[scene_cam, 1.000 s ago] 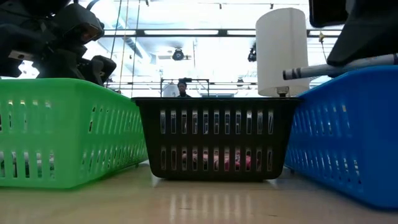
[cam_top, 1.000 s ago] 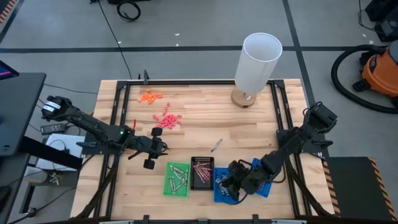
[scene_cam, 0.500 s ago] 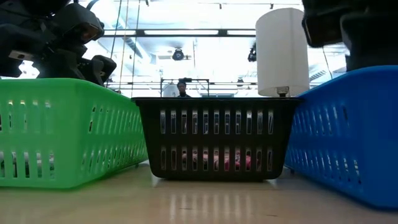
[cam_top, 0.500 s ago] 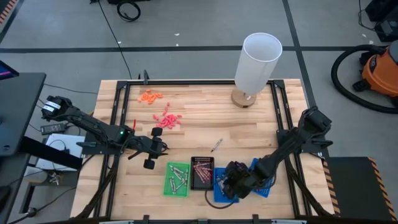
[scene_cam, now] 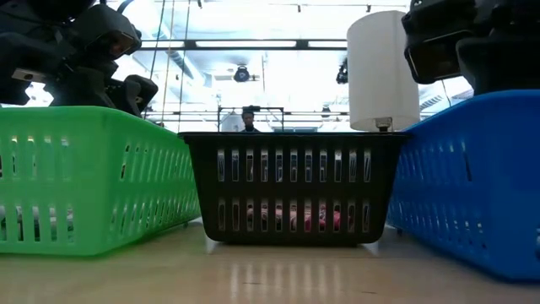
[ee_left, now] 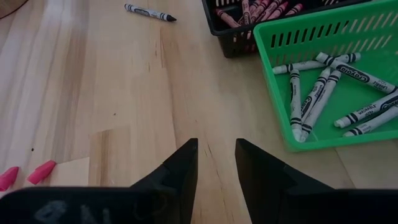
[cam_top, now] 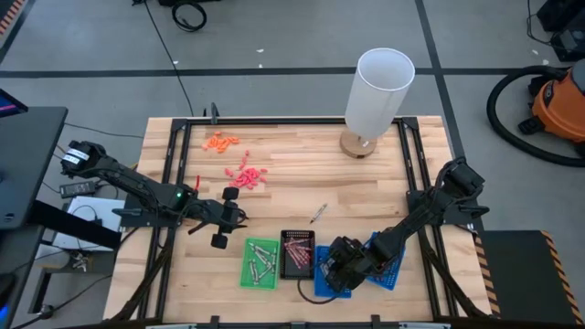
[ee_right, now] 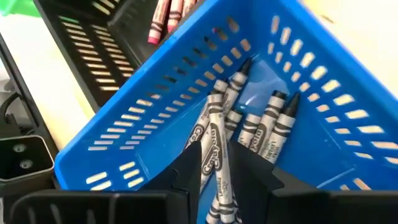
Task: Sort crayons
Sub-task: Put the black crayon into the left blue bin
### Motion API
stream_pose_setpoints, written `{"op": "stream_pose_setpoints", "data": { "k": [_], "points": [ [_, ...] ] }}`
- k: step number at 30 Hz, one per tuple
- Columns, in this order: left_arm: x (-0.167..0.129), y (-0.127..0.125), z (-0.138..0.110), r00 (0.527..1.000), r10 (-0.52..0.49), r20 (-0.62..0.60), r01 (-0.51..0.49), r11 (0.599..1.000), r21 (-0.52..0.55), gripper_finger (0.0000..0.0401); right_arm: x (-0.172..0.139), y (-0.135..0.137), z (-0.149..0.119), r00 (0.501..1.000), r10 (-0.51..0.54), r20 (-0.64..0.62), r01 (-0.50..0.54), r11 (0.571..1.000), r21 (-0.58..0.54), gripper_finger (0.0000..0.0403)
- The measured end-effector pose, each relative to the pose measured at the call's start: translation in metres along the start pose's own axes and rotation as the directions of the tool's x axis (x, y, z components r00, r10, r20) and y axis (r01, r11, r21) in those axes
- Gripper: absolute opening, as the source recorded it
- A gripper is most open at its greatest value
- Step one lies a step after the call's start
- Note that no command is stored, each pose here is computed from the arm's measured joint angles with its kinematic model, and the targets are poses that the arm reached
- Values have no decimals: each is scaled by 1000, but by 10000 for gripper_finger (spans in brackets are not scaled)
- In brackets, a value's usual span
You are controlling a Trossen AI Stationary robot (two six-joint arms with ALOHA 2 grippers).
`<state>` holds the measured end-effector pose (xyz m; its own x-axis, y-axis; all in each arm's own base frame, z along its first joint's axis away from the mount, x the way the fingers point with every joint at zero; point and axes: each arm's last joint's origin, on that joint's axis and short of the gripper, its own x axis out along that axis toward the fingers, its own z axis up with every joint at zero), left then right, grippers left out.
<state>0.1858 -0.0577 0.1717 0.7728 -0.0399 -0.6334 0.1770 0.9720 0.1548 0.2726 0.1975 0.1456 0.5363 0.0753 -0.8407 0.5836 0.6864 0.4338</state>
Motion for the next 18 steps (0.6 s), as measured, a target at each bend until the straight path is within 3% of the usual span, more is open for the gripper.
{"op": "stream_pose_setpoints", "data": {
  "k": [11,18],
  "points": [
    [0,0,0,1000,0,0,0,1000,0,117,-29,-1,20,999,11,48,-9,999,-49,88],
    [0,0,0,1000,0,0,0,1000,-16,117,-38,-11,45,978,-76,193,110,978,-175,88]
  ]
}}
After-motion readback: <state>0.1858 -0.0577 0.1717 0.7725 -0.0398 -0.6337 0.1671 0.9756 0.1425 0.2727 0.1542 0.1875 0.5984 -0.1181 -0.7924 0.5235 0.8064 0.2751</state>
